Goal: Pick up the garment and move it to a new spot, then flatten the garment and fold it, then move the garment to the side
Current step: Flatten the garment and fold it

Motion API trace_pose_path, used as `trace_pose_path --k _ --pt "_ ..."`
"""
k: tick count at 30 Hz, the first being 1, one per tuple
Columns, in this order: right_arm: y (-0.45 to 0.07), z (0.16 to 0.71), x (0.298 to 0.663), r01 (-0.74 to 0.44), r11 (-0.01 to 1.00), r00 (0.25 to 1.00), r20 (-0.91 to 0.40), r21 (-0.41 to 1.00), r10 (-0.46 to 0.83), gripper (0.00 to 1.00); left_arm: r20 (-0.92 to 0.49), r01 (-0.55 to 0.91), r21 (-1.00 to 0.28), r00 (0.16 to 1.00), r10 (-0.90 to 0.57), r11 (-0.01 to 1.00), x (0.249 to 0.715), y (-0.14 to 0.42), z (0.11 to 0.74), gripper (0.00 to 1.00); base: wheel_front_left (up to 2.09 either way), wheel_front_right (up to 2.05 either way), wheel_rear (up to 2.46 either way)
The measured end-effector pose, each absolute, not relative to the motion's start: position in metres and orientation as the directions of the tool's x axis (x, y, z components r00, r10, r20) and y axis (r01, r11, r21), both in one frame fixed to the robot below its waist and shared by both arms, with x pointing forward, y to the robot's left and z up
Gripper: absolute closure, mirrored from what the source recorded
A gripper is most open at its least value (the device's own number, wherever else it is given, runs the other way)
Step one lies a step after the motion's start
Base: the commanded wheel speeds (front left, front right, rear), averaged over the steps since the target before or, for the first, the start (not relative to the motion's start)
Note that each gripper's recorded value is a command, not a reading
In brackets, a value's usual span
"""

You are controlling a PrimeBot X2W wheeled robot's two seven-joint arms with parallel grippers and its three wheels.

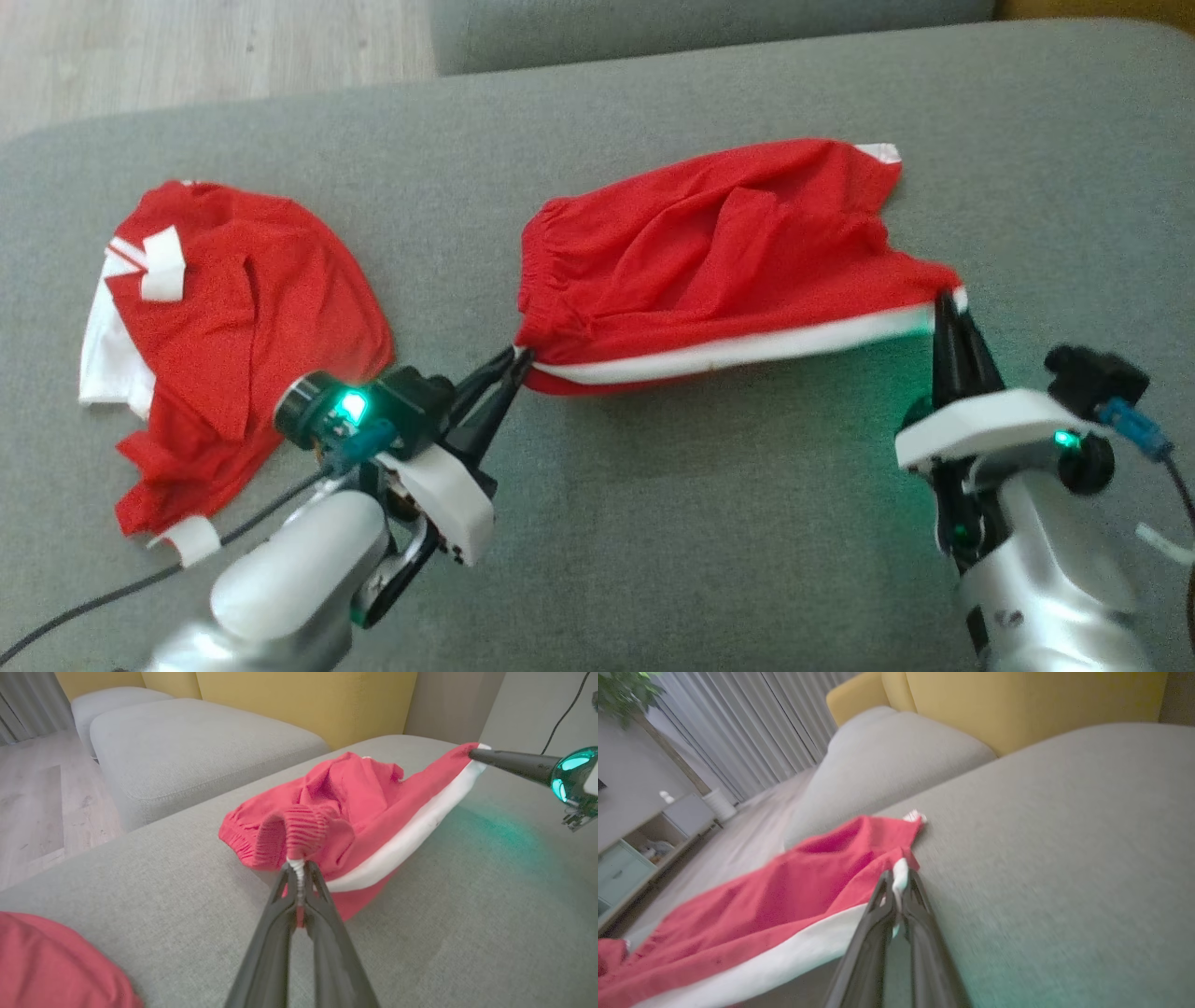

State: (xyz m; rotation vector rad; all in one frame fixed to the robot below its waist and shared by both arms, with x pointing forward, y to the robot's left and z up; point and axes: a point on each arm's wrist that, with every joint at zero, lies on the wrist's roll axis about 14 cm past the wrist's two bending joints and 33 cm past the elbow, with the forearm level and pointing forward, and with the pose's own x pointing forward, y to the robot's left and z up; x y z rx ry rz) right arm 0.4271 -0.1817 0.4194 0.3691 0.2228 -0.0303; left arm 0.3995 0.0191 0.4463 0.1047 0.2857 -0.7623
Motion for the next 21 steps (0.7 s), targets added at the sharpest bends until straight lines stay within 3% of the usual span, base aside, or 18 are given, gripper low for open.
trace_pose_path --k 11,21 --pt "-0.179 0.555 0.445 -0.084 0.938 0.990 0.134 0.336 0.041 1.00 -0.167 0.659 0.100 0.750 -0.640 0.745 0.422 0.029 0.518 1.00 0.00 0.00 0.00" --pt "-0.179 0.713 0.428 -0.169 0.973 0.868 0.491 0.155 0.073 1.00 0.170 0.570 0.180 0.784 -0.597 0.801 0.446 0.028 0.662 1.00 0.00 0.00 0.00"
